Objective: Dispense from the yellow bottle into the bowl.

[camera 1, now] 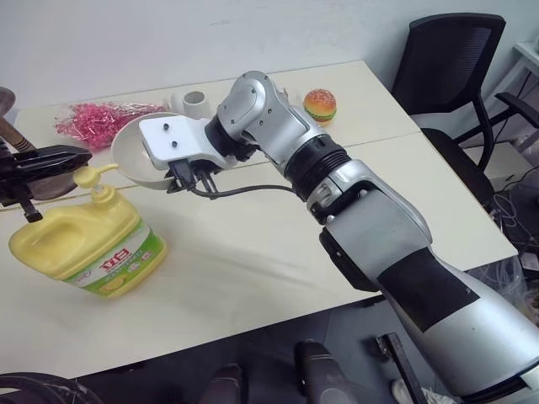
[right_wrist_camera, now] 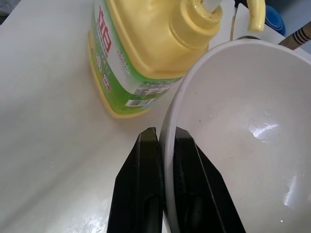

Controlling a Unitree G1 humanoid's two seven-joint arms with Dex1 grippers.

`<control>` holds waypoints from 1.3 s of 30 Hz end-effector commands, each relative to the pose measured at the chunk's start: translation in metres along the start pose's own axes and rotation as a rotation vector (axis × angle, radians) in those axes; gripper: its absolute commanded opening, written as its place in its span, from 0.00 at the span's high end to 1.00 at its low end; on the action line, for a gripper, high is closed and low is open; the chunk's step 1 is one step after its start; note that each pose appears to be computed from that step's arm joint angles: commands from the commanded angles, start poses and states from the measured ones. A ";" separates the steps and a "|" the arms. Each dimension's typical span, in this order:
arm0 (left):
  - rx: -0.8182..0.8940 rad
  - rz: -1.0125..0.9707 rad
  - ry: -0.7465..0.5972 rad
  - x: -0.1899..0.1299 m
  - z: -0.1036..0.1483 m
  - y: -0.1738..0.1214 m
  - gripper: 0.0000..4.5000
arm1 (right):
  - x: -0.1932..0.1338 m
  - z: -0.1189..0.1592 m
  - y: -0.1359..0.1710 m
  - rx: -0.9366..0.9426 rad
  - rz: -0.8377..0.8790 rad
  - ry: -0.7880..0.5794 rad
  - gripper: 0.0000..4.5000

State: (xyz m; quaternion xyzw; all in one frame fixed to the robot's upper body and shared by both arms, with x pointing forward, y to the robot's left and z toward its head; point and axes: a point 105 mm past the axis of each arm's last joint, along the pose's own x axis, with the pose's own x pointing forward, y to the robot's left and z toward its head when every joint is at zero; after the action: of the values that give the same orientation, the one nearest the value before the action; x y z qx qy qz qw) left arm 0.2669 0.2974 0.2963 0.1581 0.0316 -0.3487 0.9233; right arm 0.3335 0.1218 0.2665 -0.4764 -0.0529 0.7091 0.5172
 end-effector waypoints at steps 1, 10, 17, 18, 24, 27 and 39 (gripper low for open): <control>0.053 0.013 -0.007 -0.009 0.011 -0.004 1.00 | -0.002 0.021 -0.005 -0.067 -0.002 -0.044 1.00; 0.071 0.018 0.072 -0.011 -0.010 -0.006 1.00 | 0.001 0.027 0.000 -0.087 0.036 -0.068 1.00; 0.080 -0.009 0.109 0.001 -0.025 -0.005 1.00 | 0.001 0.028 0.001 -0.089 0.042 -0.069 1.00; 0.082 -0.014 0.116 0.002 -0.026 -0.005 1.00 | 0.002 0.028 0.001 -0.089 0.043 -0.069 1.00; 0.076 -0.064 0.181 0.007 -0.040 -0.009 1.00 | 0.001 0.027 0.001 -0.088 0.046 -0.066 1.00; 0.072 -0.084 0.219 0.008 -0.047 -0.011 1.00 | 0.001 0.028 0.001 -0.087 0.049 -0.068 1.00; 0.091 -0.177 0.463 0.002 -0.088 -0.019 1.00 | 0.002 0.029 0.004 -0.089 0.068 -0.080 1.00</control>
State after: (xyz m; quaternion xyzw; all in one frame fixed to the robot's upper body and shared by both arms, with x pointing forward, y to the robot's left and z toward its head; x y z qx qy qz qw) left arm 0.2622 0.3027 0.2755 0.3045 0.1016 -0.3566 0.8774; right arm 0.3203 0.1246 0.2618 -0.4788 -0.0472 0.7370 0.4747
